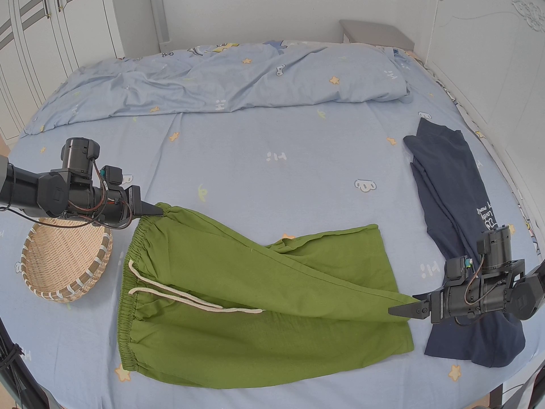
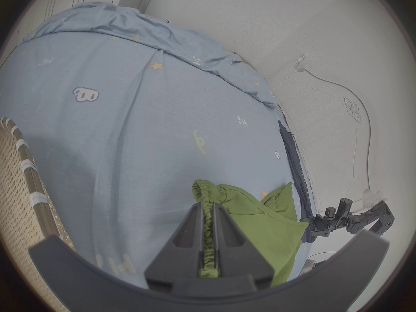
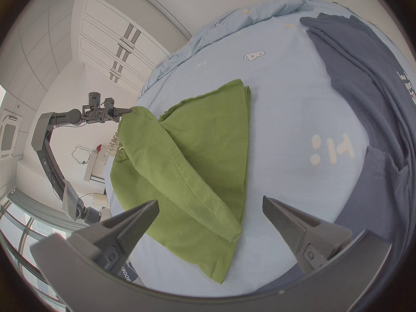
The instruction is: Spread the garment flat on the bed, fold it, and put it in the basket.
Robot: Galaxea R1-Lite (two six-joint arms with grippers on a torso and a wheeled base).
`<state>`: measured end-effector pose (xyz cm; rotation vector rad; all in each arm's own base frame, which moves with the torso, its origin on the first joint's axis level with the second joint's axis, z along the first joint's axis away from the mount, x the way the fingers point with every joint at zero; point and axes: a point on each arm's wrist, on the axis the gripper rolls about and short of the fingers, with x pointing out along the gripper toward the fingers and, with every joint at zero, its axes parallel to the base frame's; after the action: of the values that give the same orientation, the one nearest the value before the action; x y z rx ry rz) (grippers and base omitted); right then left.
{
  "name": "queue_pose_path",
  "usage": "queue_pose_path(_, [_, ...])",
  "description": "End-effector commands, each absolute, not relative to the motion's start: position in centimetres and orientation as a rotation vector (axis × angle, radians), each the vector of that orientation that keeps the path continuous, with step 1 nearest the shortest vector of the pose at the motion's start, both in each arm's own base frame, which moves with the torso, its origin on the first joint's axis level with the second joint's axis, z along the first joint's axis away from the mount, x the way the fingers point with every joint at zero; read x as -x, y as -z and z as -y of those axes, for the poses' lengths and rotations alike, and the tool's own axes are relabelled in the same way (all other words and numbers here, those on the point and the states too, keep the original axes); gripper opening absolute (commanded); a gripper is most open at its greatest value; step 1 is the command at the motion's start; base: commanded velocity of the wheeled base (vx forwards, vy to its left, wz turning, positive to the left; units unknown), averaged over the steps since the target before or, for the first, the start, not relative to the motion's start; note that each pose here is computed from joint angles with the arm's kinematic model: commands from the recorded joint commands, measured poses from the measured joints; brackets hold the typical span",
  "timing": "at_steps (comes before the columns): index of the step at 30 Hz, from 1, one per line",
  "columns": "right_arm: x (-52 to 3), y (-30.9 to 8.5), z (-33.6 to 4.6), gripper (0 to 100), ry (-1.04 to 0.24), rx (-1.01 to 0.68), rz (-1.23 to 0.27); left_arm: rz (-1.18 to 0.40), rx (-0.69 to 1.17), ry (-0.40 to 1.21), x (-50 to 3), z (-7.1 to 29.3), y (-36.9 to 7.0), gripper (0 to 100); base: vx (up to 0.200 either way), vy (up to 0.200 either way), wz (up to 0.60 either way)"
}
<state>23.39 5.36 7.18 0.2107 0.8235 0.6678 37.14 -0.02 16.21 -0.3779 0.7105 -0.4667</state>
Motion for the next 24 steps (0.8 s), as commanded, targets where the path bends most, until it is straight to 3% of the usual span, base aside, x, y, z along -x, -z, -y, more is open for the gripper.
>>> queue_pose_path(1, [-23.4, -6.5, -5.5, 100, -0.669, -0.214, -0.852, -0.711, 0.379, 0.468, -37.1, 0.0, -16.2, 0, 0.0, 0.0, 0.0])
queue_pose_path(2, [-23.4, -6.5, -5.5, 100, -0.67, -0.214, -0.853, -0.711, 0.379, 0.468, -37.1, 0.0, -16.2, 0, 0.0, 0.0, 0.0])
queue_pose_path(3, [-23.3, -6.5, -5.6, 0, -0.671, -0.214, -0.856, -0.711, 0.379, 0.468, -37.1, 0.0, -16.2, 0, 0.0, 0.0, 0.0])
queue_pose_path(17, [-23.5, -7.0, -5.3, 0, -0.663, -0.21, -0.825, -0.713, 0.378, 0.465, -37.1, 0.0, -16.1, 0, 0.0, 0.0, 0.0])
queue_pose_path(24, [-23.4, -11.2, -4.8, 0, -0.66, -0.195, -0.655, -0.702, 0.372, 0.465, -36.3, -0.1, -16.7, 0, 0.0, 0.0, 0.0])
